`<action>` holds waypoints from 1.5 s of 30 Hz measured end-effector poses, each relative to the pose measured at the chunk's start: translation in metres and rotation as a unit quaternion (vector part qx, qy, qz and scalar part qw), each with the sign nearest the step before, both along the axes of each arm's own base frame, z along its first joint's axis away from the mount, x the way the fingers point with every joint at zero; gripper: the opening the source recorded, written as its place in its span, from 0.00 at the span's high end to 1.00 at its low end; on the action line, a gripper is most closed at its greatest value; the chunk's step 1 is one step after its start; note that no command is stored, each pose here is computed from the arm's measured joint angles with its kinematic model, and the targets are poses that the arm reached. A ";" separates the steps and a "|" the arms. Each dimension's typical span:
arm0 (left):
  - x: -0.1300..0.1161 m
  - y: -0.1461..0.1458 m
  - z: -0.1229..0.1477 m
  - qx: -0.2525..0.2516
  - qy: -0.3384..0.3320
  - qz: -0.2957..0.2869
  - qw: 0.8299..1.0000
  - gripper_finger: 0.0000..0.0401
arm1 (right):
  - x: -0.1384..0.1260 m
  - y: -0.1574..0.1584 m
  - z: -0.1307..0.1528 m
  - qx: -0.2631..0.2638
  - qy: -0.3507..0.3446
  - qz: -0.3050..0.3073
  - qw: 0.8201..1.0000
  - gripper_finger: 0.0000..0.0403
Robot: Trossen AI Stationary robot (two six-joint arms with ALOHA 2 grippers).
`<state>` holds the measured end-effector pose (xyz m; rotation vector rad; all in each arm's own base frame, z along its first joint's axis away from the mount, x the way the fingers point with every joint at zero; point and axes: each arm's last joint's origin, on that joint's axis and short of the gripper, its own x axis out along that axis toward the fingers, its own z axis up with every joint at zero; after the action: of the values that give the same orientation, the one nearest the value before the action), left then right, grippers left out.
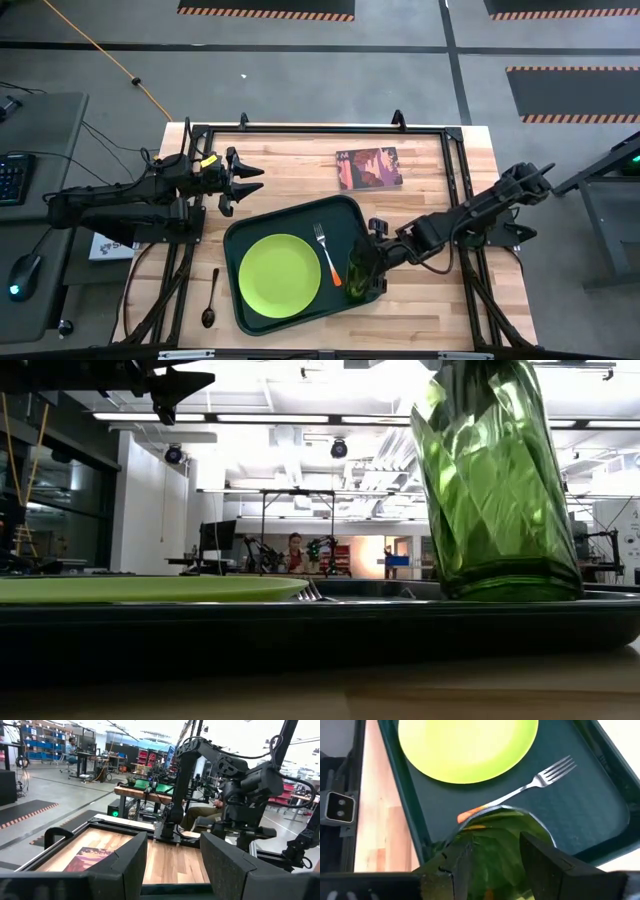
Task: Pick and place plate/cup/fork/spoon on tray
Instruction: Move the green cup on the black tray to the top left of the green plate
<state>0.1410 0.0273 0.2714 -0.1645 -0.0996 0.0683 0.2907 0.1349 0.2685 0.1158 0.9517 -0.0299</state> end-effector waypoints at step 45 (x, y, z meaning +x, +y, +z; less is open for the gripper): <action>0.000 0.000 0.000 0.000 0.000 0.000 1.000 0.57 | -0.012 0.030 0.003 0.010 -0.027 0.017 0.999 0.62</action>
<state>0.1410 0.0273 0.2714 -0.1650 -0.0989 0.0684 0.2788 0.1647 0.2712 0.1184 0.8993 0.0149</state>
